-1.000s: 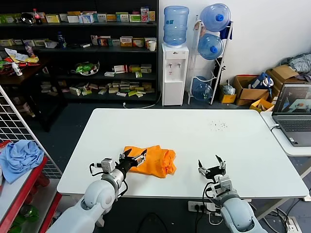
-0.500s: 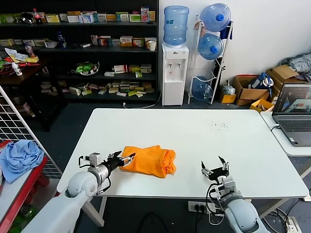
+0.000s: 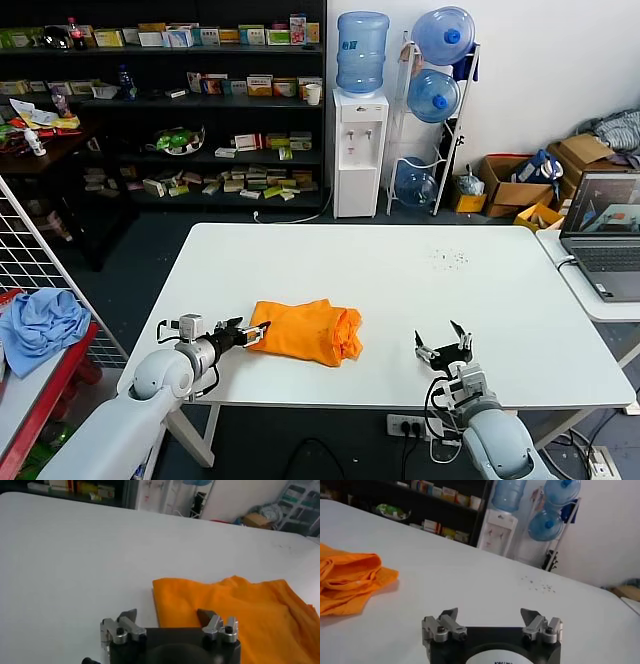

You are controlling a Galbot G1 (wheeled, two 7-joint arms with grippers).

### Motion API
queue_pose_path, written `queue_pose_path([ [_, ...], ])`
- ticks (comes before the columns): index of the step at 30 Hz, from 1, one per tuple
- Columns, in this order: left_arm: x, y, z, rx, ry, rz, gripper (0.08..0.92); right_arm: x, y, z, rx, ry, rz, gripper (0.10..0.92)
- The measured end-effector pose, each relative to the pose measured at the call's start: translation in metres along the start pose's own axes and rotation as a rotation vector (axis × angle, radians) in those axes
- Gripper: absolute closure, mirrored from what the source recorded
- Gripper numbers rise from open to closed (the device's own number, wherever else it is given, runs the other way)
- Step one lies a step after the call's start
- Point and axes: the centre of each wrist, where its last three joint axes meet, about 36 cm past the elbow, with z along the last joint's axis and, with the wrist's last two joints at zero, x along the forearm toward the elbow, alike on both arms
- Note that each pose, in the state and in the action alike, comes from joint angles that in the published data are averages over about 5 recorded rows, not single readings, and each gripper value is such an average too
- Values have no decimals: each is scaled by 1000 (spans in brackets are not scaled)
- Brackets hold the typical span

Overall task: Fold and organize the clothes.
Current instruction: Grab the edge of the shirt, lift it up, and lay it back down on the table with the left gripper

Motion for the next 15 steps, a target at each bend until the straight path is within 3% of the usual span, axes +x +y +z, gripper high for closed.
queue_pose_path([
  [15,2,-13,4,24,-4,36,622,3,6,-3,-8,-5,0,200],
])
